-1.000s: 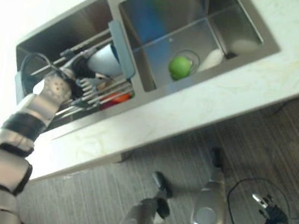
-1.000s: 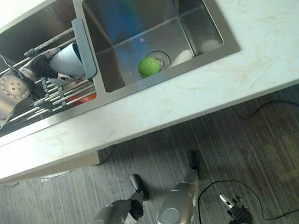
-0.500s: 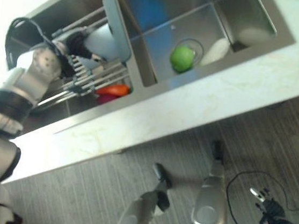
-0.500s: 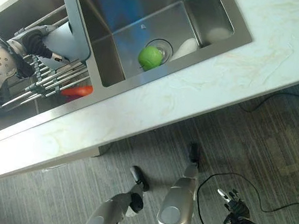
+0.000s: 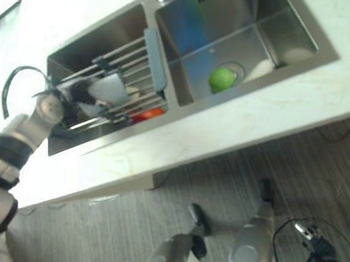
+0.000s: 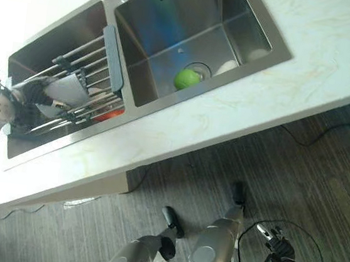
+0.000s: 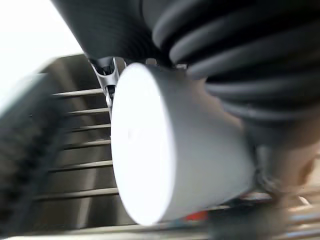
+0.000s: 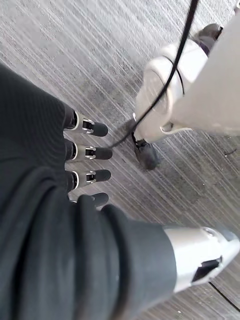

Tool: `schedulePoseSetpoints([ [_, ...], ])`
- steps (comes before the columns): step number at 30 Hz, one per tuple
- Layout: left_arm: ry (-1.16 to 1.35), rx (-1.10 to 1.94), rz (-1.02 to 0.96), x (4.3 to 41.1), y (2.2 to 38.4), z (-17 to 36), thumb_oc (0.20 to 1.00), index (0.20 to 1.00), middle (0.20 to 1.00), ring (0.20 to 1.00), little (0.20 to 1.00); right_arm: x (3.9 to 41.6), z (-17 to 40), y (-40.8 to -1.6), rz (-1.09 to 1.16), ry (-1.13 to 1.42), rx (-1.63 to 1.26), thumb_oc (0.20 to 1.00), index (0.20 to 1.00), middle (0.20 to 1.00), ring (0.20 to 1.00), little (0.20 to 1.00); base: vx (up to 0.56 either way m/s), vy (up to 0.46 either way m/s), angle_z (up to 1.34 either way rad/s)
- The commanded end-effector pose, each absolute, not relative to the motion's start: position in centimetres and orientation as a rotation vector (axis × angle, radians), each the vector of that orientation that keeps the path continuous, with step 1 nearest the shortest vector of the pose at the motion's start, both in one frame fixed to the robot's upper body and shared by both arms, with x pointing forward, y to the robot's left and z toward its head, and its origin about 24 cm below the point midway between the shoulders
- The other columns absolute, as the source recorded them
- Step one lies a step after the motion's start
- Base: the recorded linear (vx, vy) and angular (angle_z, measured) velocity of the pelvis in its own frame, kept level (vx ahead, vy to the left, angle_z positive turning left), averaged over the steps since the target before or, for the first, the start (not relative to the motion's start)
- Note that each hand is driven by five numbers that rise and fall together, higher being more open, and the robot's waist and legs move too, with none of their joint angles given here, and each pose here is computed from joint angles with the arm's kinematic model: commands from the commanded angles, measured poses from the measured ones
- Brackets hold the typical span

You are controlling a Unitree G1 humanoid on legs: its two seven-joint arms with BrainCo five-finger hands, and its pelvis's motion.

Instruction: Place the dishes in the dishwasher.

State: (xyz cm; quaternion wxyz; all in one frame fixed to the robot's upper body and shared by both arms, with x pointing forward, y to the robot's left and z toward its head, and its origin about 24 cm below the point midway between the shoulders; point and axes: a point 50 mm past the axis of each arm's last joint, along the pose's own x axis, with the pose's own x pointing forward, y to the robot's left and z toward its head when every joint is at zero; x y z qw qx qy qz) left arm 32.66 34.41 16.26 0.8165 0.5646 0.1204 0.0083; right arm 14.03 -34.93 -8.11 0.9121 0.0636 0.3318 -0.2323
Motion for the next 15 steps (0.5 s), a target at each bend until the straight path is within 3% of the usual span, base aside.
schedulePoseSetpoints([
  [1,0.160,1.223,0.290,31.0,38.5,21.2,0.200,0.200,0.200,0.200,0.200,11.0,-9.2,-34.8,-0.515,0.748,0.085,1.000,1.000,1.000,1.000,1.000,-0.01,-0.004,0.36],
  [6,0.062,1.239,0.371,30.0,38.9,23.6,0.200,0.200,0.200,0.200,0.200,7.5,-10.9,-34.9,-0.597,0.868,0.158,1.000,1.000,1.000,1.000,1.000,0.09,-0.020,0.38],
  [13,-0.107,1.206,0.450,28.1,38.6,25.7,0.200,0.200,0.200,0.200,0.200,6.1,-12.1,-33.6,-0.562,0.971,0.144,1.000,1.000,1.000,1.000,1.000,0.06,-0.098,0.23],
  [15,-0.208,1.219,0.389,28.6,37.0,25.2,0.200,0.200,0.200,0.200,0.200,4.1,-12.9,-32.5,-0.608,1.004,0.184,1.000,1.000,1.000,1.000,1.000,-0.11,-0.217,1.40],
])
